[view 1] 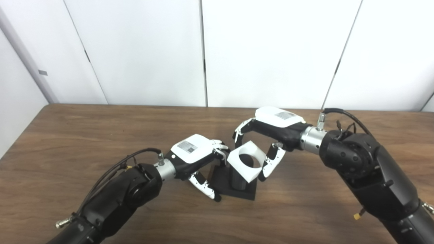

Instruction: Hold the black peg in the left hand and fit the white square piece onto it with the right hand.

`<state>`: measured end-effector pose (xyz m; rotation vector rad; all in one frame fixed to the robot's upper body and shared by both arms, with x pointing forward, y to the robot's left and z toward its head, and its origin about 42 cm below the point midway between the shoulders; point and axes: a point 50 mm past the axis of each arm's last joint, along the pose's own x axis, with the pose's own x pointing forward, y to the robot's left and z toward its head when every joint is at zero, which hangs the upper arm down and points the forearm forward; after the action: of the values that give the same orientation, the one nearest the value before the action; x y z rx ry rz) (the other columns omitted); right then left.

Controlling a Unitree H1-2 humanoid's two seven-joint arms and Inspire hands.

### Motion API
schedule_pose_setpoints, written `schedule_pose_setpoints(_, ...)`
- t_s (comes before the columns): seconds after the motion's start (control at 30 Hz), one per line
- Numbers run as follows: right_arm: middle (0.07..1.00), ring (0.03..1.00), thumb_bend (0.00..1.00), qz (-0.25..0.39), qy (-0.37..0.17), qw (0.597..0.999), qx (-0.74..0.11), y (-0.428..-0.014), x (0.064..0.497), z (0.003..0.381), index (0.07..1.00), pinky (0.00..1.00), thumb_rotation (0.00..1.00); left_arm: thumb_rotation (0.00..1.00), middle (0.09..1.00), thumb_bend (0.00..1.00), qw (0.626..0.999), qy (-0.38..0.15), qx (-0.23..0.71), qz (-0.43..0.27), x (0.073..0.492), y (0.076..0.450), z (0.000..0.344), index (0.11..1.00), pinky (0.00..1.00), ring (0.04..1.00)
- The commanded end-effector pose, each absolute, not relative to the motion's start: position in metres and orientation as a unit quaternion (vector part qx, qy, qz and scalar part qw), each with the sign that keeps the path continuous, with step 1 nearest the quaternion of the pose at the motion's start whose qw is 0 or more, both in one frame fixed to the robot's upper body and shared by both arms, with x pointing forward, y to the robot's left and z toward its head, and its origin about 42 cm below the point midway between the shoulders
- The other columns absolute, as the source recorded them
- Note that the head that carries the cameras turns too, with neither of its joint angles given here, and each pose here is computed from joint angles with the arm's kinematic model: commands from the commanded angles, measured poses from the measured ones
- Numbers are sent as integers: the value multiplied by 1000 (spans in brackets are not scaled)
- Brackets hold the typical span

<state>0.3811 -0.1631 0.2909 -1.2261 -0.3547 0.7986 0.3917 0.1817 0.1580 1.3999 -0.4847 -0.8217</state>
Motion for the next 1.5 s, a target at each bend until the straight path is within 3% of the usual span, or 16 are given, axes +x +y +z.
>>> schedule_pose_setpoints(0.0,772,825,522,358,-189,728,-554,-155,383,304,479,797,130,79,871,521,620,-176,640,-418,374,171,125,491,833,899)
schedule_pose_setpoints(0.47,770,821,522,366,-192,736,-536,-134,387,296,479,805,131,79,867,521,618,-175,642,-419,375,167,126,491,830,899)
schedule_pose_setpoints(0.93,784,813,519,399,-176,714,-548,-122,380,280,491,785,154,79,870,521,617,-181,643,-416,376,167,127,490,836,895)
schedule_pose_setpoints(1.0,809,823,770,400,-169,712,-551,-125,380,280,625,787,282,80,867,521,617,-181,644,-416,376,168,127,491,835,894)
schedule_pose_setpoints(1.07,833,836,876,401,-164,710,-555,-128,381,280,702,785,327,81,860,520,617,-179,643,-416,376,169,126,491,834,895)
schedule_pose_setpoints(1.47,869,867,917,398,-152,711,-560,-133,384,285,783,789,283,80,860,520,616,-181,646,-413,376,175,128,491,815,893)
